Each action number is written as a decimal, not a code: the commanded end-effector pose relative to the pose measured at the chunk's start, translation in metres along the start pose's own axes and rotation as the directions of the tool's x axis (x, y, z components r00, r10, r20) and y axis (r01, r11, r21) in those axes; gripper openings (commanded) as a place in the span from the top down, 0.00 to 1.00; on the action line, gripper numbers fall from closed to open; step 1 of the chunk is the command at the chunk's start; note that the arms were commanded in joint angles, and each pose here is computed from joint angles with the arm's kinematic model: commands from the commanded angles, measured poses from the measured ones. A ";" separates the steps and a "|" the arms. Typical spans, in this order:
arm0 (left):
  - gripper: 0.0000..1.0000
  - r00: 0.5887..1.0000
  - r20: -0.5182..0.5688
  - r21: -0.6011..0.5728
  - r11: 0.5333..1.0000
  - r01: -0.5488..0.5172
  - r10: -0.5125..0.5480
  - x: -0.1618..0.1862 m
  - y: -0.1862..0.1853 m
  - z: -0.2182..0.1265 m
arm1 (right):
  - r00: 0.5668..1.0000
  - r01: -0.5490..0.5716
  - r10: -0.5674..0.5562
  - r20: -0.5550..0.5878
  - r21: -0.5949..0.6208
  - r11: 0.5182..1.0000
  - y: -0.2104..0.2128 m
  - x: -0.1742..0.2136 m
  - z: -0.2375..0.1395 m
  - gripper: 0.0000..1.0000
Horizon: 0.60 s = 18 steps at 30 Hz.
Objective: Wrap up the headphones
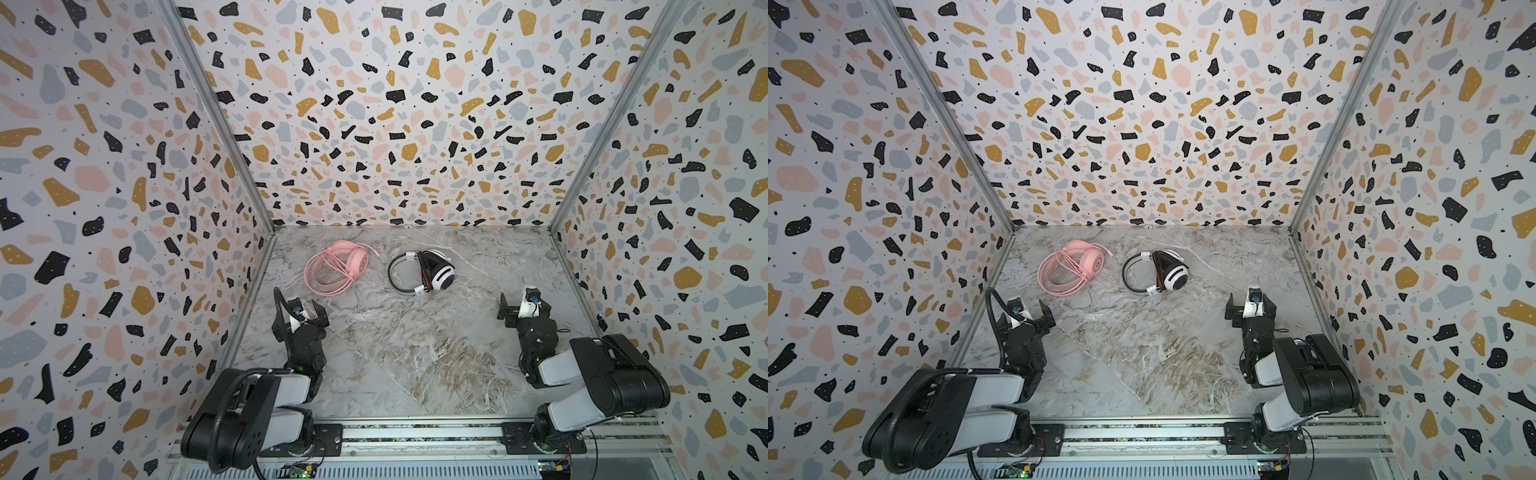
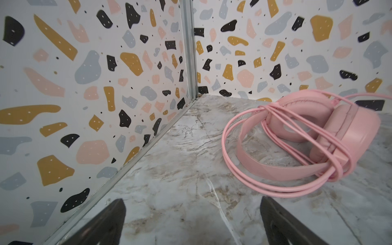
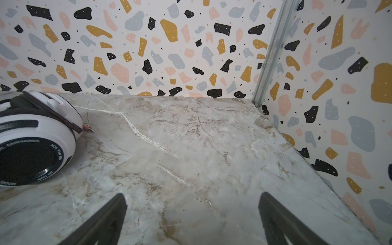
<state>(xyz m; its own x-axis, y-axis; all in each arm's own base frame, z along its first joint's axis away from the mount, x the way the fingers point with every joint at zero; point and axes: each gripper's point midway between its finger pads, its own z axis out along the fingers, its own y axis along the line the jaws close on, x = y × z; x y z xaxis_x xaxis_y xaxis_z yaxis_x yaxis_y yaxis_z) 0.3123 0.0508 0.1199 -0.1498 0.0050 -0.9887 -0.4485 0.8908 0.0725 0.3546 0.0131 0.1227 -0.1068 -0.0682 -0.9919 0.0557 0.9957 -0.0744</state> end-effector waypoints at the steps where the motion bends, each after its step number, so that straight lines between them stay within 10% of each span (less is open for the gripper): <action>1: 0.00 0.995 0.087 -0.024 0.998 0.056 -0.054 -0.024 -0.003 0.015 | 0.999 0.016 -0.017 0.039 0.021 1.000 -0.002 -0.012 0.003 0.01; 18: 0.00 0.998 0.051 -0.011 0.999 0.043 -0.042 -0.021 -0.006 0.018 | 0.999 0.019 -0.020 0.039 0.017 1.000 0.000 -0.012 0.003 0.01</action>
<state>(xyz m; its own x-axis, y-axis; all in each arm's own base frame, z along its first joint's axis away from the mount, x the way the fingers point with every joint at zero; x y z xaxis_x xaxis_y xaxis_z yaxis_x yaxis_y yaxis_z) 0.3294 0.0519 0.1202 -0.1575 0.0042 -0.9875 -0.4544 0.8875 0.0763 0.3543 0.0127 0.1228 -0.1079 -0.0840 -0.9906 0.0643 0.9937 -0.0913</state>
